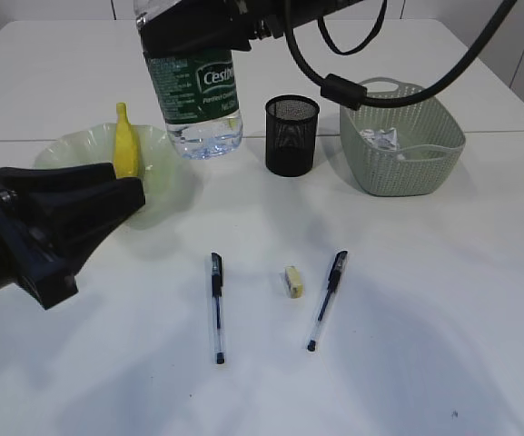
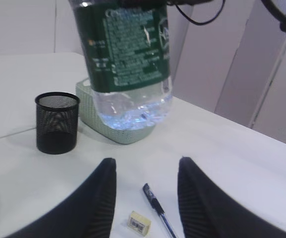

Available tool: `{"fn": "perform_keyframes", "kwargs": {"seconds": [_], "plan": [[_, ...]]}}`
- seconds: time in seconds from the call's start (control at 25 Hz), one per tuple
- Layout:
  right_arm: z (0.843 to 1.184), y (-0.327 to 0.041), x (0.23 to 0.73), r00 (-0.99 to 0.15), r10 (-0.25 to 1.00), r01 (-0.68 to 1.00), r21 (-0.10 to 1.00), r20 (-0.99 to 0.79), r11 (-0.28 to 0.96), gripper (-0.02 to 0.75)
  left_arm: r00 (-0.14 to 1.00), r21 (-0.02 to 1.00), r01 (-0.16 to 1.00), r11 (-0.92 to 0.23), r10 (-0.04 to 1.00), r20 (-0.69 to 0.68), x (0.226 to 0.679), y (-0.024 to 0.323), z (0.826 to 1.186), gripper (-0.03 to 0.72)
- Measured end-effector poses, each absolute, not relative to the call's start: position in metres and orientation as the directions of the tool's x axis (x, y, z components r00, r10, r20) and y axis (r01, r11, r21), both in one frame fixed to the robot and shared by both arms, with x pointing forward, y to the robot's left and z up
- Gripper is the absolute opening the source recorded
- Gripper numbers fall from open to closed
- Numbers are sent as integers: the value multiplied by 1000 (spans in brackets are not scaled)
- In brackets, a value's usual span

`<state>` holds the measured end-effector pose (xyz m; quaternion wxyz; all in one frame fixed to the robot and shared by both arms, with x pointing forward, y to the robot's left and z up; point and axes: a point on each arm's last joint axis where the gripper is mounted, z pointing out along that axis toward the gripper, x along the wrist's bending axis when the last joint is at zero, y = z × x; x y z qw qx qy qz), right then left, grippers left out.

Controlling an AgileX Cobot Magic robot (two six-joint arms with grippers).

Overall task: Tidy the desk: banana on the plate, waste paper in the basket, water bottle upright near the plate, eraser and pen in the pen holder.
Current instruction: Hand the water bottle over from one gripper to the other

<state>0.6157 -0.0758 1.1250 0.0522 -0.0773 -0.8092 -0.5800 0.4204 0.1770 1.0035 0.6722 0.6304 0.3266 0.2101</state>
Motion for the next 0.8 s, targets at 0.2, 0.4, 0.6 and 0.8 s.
{"fn": "perform_keyframes", "kwargs": {"seconds": [0.2, 0.4, 0.6, 0.8], "plan": [[1125, -76, 616, -983, 64, 183, 931, 172, 315, 386, 766, 979, 150, 138, 609, -204, 426, 167, 988, 286], [1125, -76, 616, -984, 62, 177, 932, 166, 316, 386, 751, 964, 237, 119, 607, -259, 440, 177, 963, 269], [1125, -76, 616, -985, 61, 170, 934, 159, 316, 386, 732, 964, 240, 117, 630, -259, 445, 187, 960, 263], [1125, -76, 616, -987, 57, 159, 936, 148, 315, 386, 723, 962, 241, 126, 638, -265, 446, 188, 960, 262]]}}
